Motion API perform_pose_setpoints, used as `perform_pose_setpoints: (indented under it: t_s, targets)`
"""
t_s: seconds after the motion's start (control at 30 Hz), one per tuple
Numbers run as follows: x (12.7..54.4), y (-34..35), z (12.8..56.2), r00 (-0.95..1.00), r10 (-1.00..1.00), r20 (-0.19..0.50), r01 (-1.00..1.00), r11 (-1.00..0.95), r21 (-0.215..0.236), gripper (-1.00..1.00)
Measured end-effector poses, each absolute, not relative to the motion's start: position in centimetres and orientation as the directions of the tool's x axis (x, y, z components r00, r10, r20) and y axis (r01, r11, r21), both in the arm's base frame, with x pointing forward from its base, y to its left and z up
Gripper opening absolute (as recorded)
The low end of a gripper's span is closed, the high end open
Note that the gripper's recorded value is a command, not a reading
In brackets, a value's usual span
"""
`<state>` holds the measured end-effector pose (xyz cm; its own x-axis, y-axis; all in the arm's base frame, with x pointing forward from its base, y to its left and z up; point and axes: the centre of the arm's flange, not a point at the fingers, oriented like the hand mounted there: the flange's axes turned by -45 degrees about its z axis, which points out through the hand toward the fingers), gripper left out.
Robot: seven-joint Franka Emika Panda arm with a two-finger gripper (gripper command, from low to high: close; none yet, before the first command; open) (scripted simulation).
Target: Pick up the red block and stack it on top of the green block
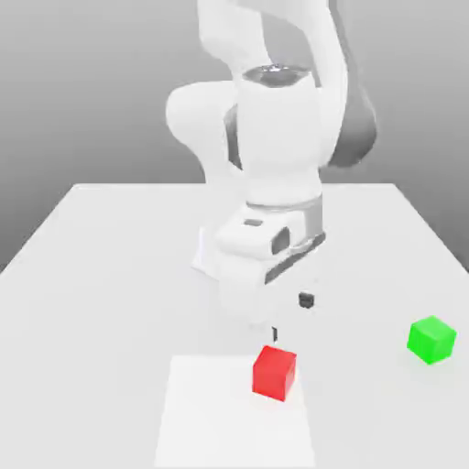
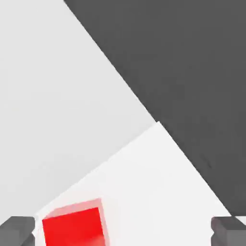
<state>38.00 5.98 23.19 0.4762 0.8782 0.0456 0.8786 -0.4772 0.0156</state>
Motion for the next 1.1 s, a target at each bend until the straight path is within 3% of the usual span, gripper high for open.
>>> perform_pose_setpoints:
  t_s: [0.1,0.47,0.5,0.73,1.1]
  targets:
    - [36.9,6.0,20.7,0.417,0.909,0.007,0.909,-0.417,0.006,0.0]
    - [36.8,5.9,15.0,0.409,0.912,0.001,0.912,-0.409,0.004,0.0]
    - [36.6,5.9,14.5,0.41,0.912,0.0,0.912,-0.41,0.002,-1.0]
    - [36.6,5.9,14.4,0.411,0.912,0.0,0.912,-0.411,0.0,-1.0]
    - [36.9,5.8,19.9,0.41,0.912,0.002,0.912,-0.41,0.005,-1.0]
